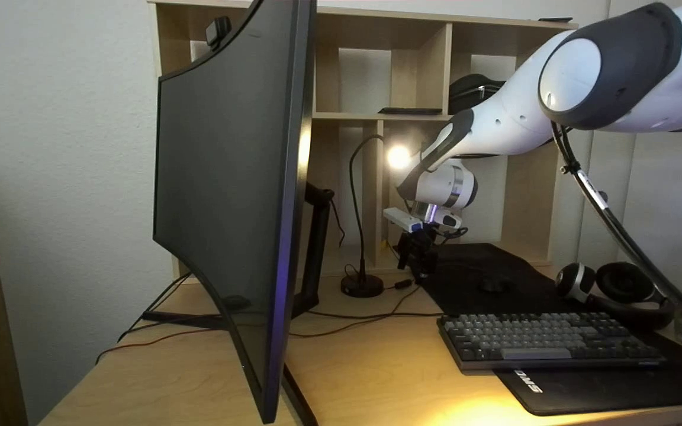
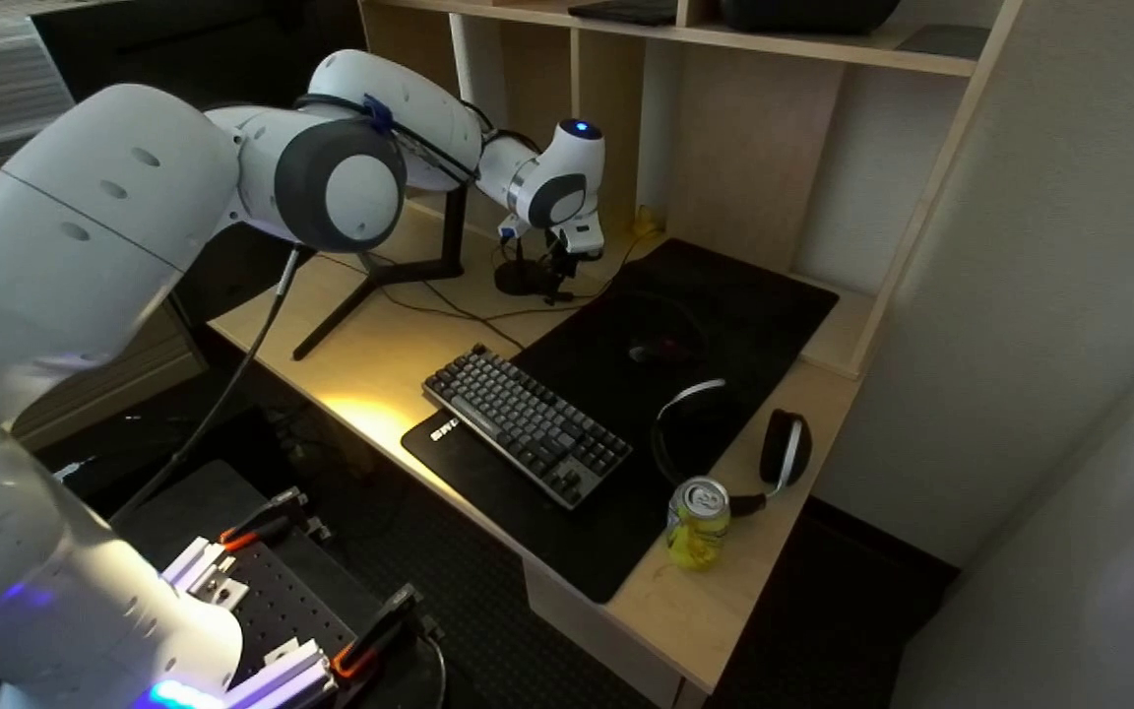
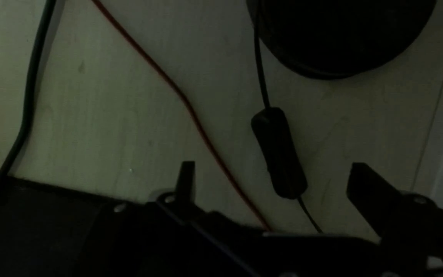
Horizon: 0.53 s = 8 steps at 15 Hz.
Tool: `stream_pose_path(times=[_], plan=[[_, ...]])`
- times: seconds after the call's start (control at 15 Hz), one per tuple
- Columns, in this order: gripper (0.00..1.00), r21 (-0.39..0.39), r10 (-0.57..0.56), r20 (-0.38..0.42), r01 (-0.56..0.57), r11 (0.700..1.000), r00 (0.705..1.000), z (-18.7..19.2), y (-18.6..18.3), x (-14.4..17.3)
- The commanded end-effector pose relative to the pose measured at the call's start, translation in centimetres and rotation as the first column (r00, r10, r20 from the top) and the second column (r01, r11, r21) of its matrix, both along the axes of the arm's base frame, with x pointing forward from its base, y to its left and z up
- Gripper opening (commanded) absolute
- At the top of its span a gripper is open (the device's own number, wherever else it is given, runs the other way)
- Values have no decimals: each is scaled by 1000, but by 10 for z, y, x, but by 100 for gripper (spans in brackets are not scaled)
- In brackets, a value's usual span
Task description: Turn off the desk lamp
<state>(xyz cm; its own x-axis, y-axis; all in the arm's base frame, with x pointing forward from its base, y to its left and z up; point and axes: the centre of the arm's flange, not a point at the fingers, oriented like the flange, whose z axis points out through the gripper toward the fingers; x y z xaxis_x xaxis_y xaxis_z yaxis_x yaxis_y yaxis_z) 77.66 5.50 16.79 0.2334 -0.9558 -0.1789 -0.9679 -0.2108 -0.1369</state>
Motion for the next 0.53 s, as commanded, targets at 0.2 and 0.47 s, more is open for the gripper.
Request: stream_pose_path(times=[0.2, 0.47], plan=[[100, -41, 34, -10, -35, 999, 999, -20, 9, 15], [100, -41, 35, -3, -35, 999, 999, -19, 7, 4]])
